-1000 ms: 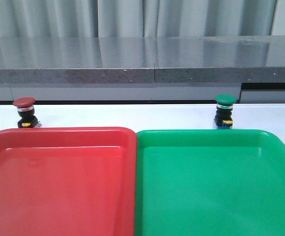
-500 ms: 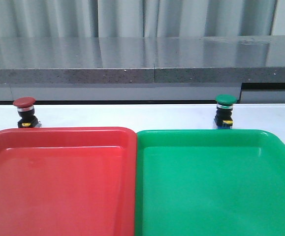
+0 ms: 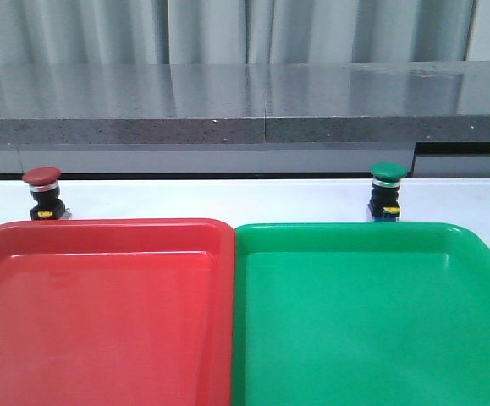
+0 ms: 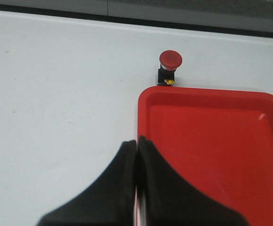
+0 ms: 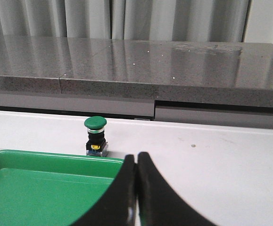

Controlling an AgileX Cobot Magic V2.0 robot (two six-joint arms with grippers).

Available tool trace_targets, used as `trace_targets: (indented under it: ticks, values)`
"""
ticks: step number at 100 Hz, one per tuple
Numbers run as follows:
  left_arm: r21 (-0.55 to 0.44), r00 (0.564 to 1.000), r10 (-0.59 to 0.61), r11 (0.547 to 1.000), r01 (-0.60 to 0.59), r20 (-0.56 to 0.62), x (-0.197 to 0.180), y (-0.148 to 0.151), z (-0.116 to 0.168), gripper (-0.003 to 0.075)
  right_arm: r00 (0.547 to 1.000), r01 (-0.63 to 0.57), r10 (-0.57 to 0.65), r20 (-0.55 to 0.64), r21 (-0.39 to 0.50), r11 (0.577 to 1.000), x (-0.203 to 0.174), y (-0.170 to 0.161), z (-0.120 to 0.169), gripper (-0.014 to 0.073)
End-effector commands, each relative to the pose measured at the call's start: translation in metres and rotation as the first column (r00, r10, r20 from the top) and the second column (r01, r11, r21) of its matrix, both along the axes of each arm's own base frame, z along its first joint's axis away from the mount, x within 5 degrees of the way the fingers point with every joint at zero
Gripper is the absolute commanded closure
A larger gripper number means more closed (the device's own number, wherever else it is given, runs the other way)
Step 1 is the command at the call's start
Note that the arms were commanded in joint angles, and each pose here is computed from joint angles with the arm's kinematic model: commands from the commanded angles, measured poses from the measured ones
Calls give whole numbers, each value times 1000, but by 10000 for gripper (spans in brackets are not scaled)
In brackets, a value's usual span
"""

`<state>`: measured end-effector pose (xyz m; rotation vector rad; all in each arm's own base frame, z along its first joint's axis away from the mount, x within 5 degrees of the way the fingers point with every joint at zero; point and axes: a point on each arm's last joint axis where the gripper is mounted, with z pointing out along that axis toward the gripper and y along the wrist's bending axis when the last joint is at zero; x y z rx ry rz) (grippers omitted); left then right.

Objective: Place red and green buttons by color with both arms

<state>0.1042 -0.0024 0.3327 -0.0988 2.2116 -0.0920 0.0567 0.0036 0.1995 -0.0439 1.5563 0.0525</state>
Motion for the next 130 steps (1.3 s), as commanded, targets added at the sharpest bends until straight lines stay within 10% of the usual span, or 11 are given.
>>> trace_targets:
  ticks: [1,39,77,130]
  values:
    - [-14,997,-2,1000,3,80,3,-1,14,703,995,11,-11,102,3,1000,-2,-1,12,661]
    - [-6,996,-1,1000,2,89,4,-1,15,110,995,11,-11,102,3,1000,-2,-1,12,661]
    - [-42,998,-45,998,47,37,42,-9,22,99,995,11,-11,102,3,1000,-2,-1,12,661]
    - [-23,981,-141,990,140,-133,196,-44,5,101,995,11,-11,102,3,1000,-2,-1,12,661]
